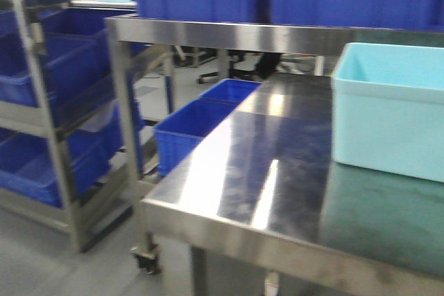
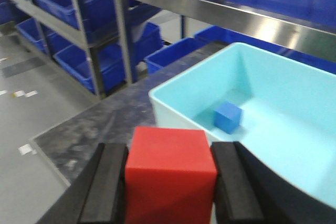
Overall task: Pick red cube and place on left shelf
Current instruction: 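Drive the base to the shelf rack holding the red cube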
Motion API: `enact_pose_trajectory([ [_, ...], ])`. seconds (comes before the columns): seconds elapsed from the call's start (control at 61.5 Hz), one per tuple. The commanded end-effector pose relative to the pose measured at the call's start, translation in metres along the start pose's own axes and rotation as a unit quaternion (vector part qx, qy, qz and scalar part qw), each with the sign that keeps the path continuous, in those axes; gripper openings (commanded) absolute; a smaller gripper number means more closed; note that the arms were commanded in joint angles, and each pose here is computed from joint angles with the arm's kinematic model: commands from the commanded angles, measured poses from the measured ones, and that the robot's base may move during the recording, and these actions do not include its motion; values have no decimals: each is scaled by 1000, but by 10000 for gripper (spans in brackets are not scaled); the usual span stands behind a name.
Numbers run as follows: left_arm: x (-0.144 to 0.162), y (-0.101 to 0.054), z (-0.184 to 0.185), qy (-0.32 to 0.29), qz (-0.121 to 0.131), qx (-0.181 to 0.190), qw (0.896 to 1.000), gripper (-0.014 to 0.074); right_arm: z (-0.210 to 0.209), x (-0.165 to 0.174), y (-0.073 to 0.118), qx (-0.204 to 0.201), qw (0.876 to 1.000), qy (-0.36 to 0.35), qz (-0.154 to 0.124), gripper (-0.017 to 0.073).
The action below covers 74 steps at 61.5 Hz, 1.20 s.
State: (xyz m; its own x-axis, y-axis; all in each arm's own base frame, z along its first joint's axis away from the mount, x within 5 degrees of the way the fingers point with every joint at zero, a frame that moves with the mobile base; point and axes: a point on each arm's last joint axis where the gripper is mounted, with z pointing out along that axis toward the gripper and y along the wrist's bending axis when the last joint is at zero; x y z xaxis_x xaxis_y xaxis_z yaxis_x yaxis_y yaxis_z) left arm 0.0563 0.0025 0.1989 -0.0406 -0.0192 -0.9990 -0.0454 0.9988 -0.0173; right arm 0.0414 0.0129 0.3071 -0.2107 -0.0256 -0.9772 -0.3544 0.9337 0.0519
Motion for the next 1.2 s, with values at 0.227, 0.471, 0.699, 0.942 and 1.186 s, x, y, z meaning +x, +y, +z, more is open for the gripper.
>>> enact_pose_trajectory([
  [0.227, -1, 0, 0, -40, -4, 0, 999, 101, -3, -16, 1, -3, 998, -54, -9, 58],
  [0.471, -1, 0, 0, -40, -4, 0, 999, 101, -3, -16, 1, -3, 998, -54, -9, 58],
  [0.699, -1, 0, 0, -40, -4, 0, 999, 101, -3, -16, 1, -3, 998, -54, -9, 58],
  [0.942, -1, 0, 0, -40, -4, 0, 999, 101, -3, -16, 1, -3, 998, -54, -9, 58],
  [1.186, -1, 0, 0, -40, -4, 0, 999, 101, -3, -16, 1, -3, 999, -54, -9, 58],
])
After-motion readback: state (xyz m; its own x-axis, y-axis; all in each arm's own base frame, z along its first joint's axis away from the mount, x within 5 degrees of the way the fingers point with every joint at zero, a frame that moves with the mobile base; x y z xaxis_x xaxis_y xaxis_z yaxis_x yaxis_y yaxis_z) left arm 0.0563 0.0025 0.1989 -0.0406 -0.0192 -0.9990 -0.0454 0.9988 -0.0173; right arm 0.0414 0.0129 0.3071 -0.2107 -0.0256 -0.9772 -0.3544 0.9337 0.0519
